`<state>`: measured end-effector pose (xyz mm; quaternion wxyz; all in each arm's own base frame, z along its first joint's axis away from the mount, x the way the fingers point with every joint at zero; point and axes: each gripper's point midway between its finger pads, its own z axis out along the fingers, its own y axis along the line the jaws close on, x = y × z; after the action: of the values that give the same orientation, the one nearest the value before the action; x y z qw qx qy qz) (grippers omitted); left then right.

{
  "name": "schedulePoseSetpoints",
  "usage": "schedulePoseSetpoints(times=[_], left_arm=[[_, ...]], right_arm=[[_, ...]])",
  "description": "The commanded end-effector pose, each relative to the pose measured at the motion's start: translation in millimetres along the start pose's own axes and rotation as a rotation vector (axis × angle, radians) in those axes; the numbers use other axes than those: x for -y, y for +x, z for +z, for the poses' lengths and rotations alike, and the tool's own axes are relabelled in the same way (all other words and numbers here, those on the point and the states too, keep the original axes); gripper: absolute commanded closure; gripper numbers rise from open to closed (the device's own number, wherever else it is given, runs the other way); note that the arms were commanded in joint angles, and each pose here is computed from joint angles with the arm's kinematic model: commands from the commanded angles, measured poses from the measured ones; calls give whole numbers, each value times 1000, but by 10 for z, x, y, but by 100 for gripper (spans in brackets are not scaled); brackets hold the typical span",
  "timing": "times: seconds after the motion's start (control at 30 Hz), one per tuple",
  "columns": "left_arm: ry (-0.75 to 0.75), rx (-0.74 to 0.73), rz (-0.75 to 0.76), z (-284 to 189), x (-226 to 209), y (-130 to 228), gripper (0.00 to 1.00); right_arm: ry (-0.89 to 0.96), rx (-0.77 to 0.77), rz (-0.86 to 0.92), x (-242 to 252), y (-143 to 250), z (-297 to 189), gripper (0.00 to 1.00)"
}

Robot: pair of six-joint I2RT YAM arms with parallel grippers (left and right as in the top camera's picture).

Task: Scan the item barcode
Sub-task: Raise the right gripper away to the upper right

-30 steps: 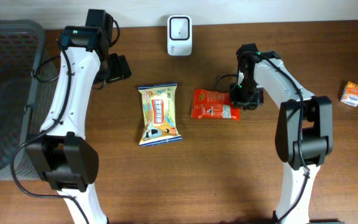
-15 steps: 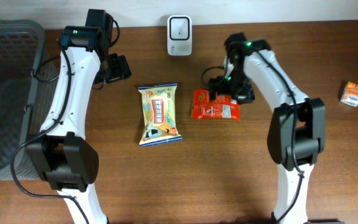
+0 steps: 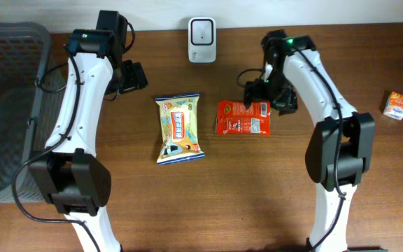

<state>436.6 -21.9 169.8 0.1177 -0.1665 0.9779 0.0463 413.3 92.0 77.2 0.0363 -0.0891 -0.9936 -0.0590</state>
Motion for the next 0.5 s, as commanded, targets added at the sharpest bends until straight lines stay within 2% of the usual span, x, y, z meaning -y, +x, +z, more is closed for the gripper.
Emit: schedulePoseSetpoints(times=[0.0, 0.27, 0.47], left_arm=[[3, -1, -9, -1, 7, 3, 1], [4, -2, -9, -1, 7, 3, 1], [3, -1, -9, -1, 7, 3, 1]], right_arm=[[-13, 8, 6, -23, 4, -67, 1], [-7, 59, 3, -18, -118, -72, 1], [-304, -11, -87, -724, 64, -120, 1]])
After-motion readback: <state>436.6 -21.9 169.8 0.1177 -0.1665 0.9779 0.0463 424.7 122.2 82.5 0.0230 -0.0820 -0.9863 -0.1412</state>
